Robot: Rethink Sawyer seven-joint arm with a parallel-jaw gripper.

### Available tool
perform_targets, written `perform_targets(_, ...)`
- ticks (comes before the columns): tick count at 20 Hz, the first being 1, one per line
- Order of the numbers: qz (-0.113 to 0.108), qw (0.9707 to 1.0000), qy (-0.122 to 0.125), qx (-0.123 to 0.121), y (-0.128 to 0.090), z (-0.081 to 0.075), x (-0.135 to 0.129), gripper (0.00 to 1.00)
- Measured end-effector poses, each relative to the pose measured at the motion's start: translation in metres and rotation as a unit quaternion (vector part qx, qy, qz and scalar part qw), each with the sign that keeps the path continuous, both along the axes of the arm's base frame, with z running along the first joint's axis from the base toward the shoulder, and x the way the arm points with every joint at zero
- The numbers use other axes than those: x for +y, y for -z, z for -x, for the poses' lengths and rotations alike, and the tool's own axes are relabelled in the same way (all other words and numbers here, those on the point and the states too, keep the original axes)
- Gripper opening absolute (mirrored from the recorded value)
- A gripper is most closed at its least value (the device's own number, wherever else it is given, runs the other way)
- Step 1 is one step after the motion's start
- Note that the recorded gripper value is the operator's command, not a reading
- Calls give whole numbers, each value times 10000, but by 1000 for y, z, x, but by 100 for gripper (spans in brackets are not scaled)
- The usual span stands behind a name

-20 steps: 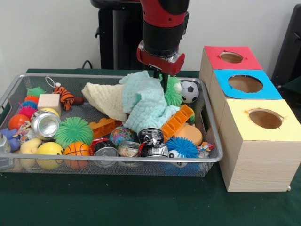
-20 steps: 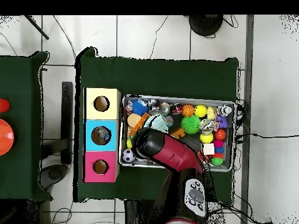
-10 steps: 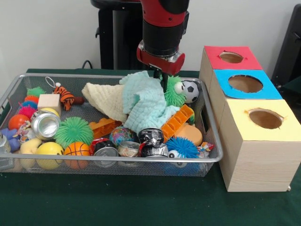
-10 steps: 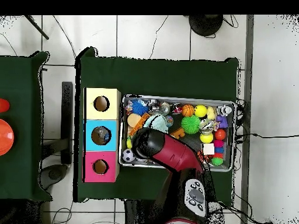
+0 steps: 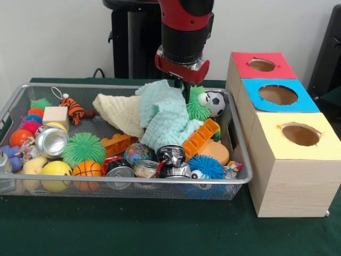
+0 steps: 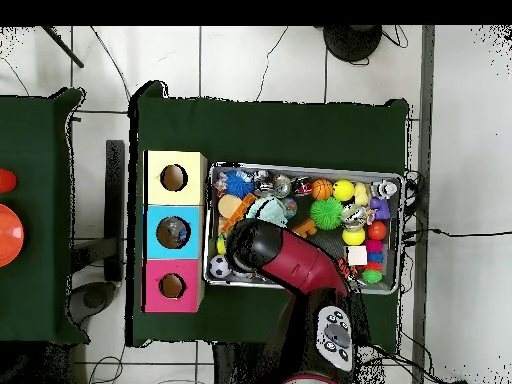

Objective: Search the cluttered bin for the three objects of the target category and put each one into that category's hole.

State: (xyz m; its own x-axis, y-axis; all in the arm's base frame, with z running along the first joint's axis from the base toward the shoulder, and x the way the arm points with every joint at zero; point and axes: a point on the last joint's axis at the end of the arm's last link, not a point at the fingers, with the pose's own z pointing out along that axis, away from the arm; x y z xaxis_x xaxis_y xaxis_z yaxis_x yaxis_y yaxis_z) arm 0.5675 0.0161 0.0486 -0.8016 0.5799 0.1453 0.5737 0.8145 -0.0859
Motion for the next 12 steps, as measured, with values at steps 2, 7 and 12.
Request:
perform_targets(2, -37, 10000, 6, 62, 0, 2, 1, 0)
perform_targets(7, -44, 10000, 13, 70, -1, 1, 0, 0)
perform_targets(12, -46, 9999, 63, 72, -1, 1, -5, 100)
